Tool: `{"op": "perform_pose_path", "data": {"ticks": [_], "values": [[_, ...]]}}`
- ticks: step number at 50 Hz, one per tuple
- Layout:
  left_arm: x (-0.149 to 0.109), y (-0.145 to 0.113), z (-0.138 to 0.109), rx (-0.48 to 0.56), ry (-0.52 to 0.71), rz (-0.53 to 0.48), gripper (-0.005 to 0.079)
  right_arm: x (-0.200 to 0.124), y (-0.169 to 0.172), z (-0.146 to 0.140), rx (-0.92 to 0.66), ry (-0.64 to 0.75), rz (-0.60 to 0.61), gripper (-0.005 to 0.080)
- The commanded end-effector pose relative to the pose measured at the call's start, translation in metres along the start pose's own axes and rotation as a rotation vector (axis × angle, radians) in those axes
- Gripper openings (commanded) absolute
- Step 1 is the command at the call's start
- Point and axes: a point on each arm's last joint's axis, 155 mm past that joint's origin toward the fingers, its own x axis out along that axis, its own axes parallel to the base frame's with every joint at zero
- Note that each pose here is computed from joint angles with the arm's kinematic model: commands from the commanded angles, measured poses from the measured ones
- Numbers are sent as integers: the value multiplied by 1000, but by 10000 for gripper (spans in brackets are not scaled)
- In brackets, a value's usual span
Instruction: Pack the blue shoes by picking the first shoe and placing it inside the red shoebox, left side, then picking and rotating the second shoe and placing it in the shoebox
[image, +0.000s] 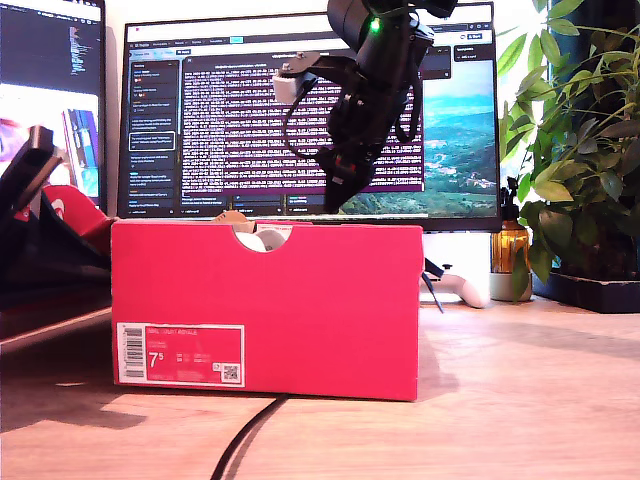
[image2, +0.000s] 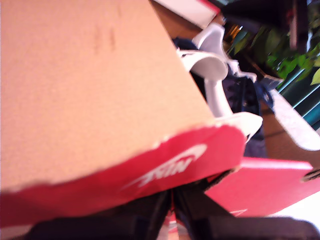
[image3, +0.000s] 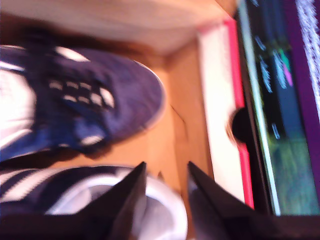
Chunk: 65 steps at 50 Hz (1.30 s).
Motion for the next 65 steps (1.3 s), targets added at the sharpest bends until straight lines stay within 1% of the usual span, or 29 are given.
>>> {"op": "perform_pose_path", "data": {"ticks": [1,2,3,6,7,11,13,14,19,25,27,28,32,34,36,39,44,48,49,55,61,65], "values": [[3,-5,13,10,-33,-16,-20,-3,-8,16,107,-25,-22,-3],[3,-6,13,10,-33,-17,-20,-5,-9,17,117,-25,-22,-12],[3,-6,13,10,-30,-20,-20,-7,-11,19,177,-28,-22,-13],[3,-7,12,9,-24,-27,-20,-13,-13,22,175,-26,-19,-13],[3,-6,12,8,-24,-24,-20,-14,-13,22,276,-24,-14,-13],[3,-3,10,5,-17,-14,-20,-22,-11,20,359,3,10,-13],[3,-2,9,2,-12,-10,-20,-25,-9,18,367,18,21,-13],[3,-2,8,21,-9,-8,-20,-27,-8,17,410,27,26,-13],[3,-1,2,36,18,-8,-20,-30,-2,2,435,84,57,-13],[2,3,-6,57,49,5,-20,-30,-2,-22,516,148,85,-13],[0,4,-8,53,58,11,-20,-30,-1,-26,550,150,104,-13],[0,4,-8,78,62,13,-20,-30,-2,-27,562,146,112,-13],[-4,5,-7,102,66,22,-20,-33,-11,-32,608,126,113,-13],[-7,5,-5,99,64,27,-20,-34,-18,-33,621,117,100,-13],[-10,4,-3,125,60,31,-20,-37,-24,-33,629,103,84,-13],[-15,5,0,136,55,44,-20,-42,-35,-34,655,84,60,-13],[-24,11,6,134,44,85,-20,-51,-48,-37,672,67,32,-13],[-30,16,7,128,44,113,-20,-55,-53,-42,694,68,21,-13],[-32,17,7,145,45,120,-20,-56,-54,-44,702,69,19,-13],[-40,23,10,167,39,159,-20,-56,-59,-51,727,77,8,-13],[-47,23,19,170,8,170,-20,-57,-62,-60,734,90,2,-13],[-53,27,25,171,-16,196,-20,-58,-63,-67,743,105,1,-13]]}}
